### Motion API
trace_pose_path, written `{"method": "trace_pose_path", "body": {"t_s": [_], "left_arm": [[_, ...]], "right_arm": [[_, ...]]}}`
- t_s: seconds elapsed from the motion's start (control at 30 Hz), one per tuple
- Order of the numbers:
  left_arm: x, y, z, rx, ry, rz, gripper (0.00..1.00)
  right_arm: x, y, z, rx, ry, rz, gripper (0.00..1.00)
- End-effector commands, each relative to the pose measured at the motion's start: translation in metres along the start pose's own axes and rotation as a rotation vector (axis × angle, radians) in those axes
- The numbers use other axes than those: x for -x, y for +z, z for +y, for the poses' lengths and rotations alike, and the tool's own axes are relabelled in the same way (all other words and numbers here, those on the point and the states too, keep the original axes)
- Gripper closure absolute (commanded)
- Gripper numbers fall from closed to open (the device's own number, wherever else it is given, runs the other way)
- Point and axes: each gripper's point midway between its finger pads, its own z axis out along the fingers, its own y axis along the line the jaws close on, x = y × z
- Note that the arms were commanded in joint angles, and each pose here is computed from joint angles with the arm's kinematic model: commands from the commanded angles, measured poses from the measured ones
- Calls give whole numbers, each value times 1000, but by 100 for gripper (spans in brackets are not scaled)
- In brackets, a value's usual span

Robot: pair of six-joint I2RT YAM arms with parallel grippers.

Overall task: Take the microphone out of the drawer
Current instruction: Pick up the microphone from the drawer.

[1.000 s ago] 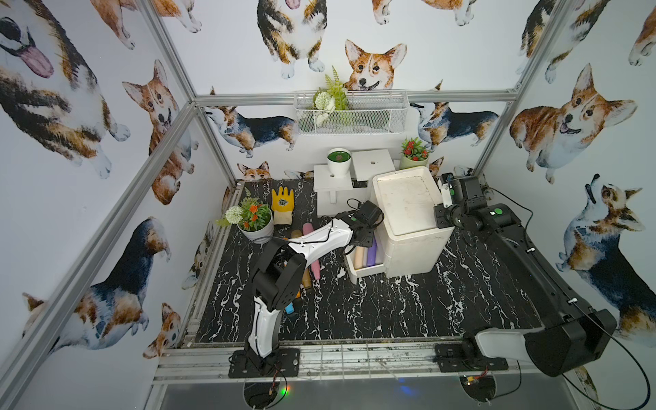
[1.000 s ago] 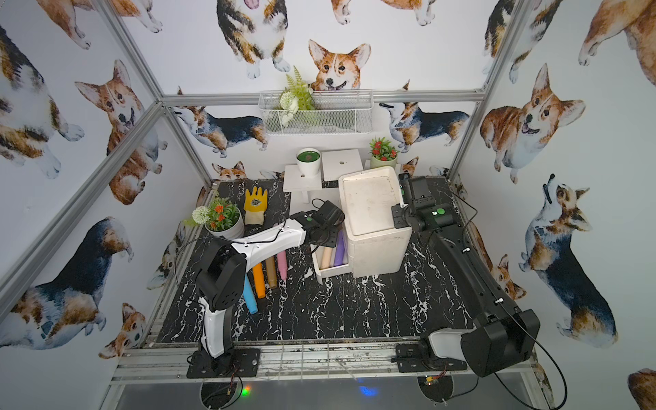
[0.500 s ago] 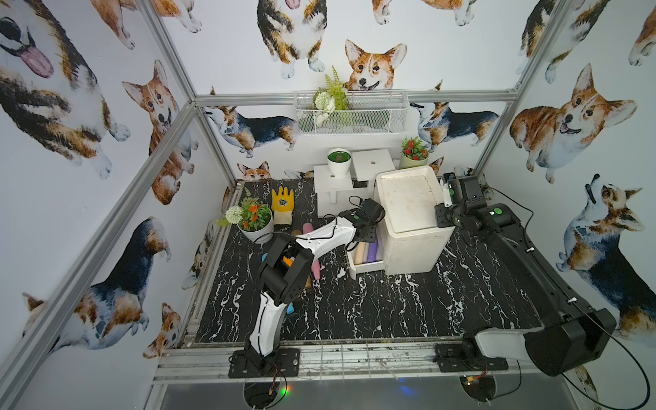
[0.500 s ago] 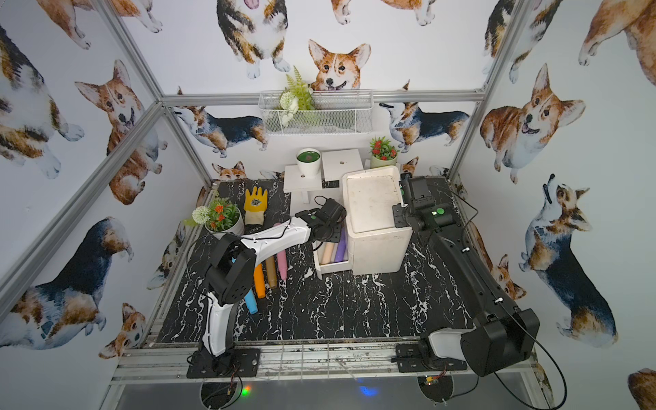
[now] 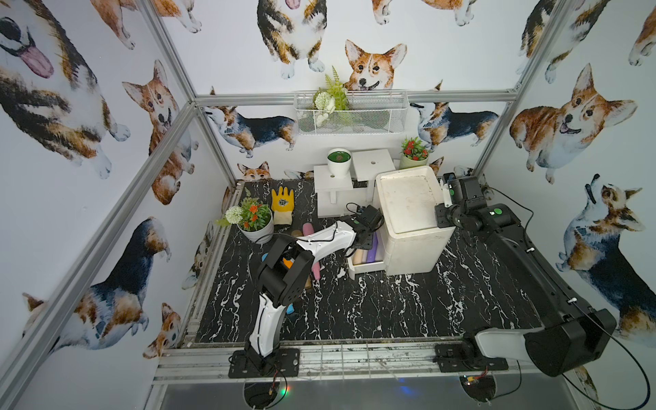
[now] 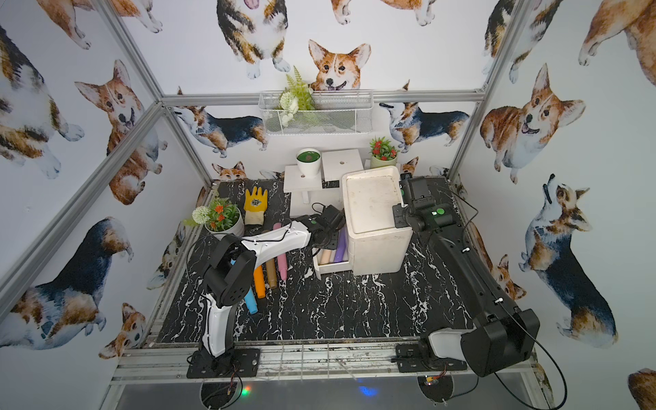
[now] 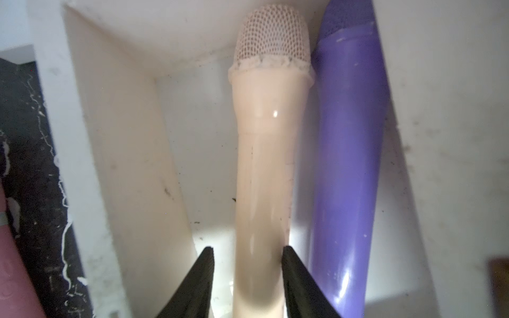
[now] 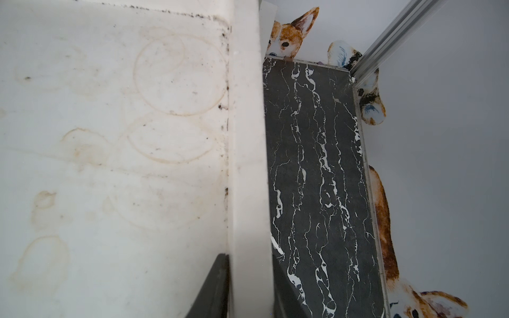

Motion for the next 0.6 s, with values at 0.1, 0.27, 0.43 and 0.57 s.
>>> {"method": "trace_pose_path", "body": {"t_s": [0.1,0.27,0.43,0.57], "left_arm": [[-13,5,-5,12,20,44,55],[-15,15,-17,-33,11,60,54],[-19,23,-15,-9,9,79,54],[-25,27,-8,30,4,96,55]], "right_arm": [[-77,3,15,84,-100,312,74],[-77,3,15,84,-102,312,74],[-77,2,15,85,-100,307,74],[-76,2,15,88,-100,306,74]]}}
